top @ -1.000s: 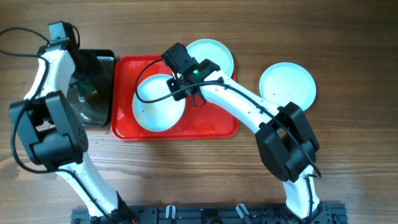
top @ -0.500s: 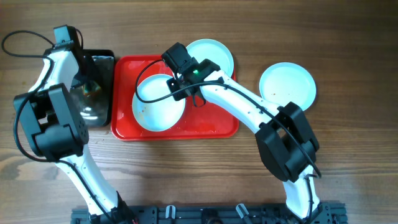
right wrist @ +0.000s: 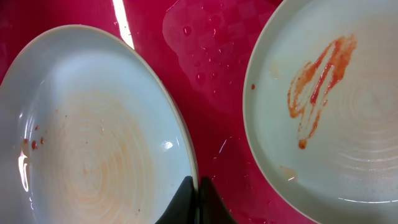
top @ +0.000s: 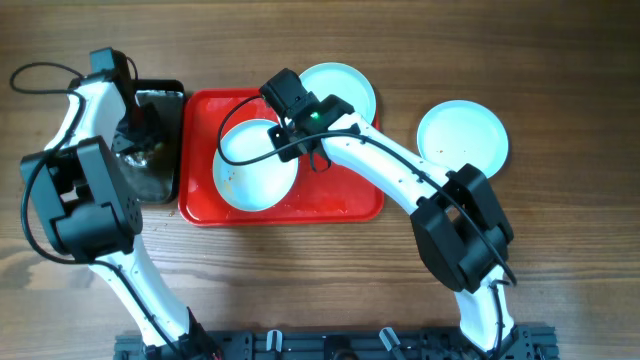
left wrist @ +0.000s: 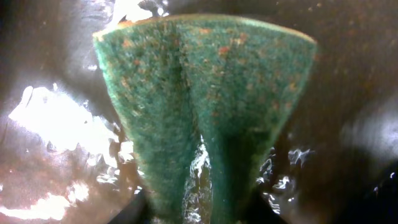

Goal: Clean dirty plates on tray and stack at the side

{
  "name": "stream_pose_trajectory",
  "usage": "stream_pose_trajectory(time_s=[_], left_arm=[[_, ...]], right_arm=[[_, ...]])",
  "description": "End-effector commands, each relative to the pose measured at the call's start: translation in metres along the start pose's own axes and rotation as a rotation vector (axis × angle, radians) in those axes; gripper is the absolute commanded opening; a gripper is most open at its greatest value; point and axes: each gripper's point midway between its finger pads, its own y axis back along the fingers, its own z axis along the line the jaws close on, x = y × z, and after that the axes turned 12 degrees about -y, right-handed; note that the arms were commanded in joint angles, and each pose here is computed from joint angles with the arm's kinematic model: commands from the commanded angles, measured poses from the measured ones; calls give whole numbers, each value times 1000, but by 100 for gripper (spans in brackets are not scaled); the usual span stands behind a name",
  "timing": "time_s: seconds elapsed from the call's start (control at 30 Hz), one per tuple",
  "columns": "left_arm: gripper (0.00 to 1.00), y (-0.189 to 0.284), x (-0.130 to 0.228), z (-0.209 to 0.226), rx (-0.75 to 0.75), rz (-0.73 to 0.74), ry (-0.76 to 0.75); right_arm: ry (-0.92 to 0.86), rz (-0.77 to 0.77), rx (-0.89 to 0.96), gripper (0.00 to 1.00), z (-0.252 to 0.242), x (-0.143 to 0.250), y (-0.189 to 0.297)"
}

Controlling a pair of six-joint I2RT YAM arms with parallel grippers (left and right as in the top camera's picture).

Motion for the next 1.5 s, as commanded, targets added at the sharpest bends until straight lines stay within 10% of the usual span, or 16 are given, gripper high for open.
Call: stream_pose_trajectory(time_s=[0.0,0.3,0.37,0.4,0.53,1.0,1.07,1.17,1.23,1.47], left_arm=[[4,-6,17,-4,28,34,18],[8,9,1,1,3,-4,20],[74,18,-4,2,3,-11,20],[91,25,-9,2,3,-18,14],[100,30,-22,6,-16,-64,-4],[65,-10,10,-11,66,16,16],[29,-12,5,-11,63,-7,17],[27,-12,-5,-11,64,-49,19],[4,-11,-9,-11,65,-65,19],[4,73,-21,-8,72,-147,15]], right_arm=[[-4,18,-3,5,-3,3,-6],[-3,19,-7,5,-2,4,-6],[-3,19,-7,5,-2,4,-6],[-4,19,-6,5,-2,4,-6],[-3,19,-6,5,-2,4,-6],[1,19,-7,5,-2,4,-6],[0,19,-7,5,-2,4,-6],[0,19,-6,5,-2,4,-6],[1,17,-7,5,-2,3,-6],[-2,20,-44,4,4,2,-6]])
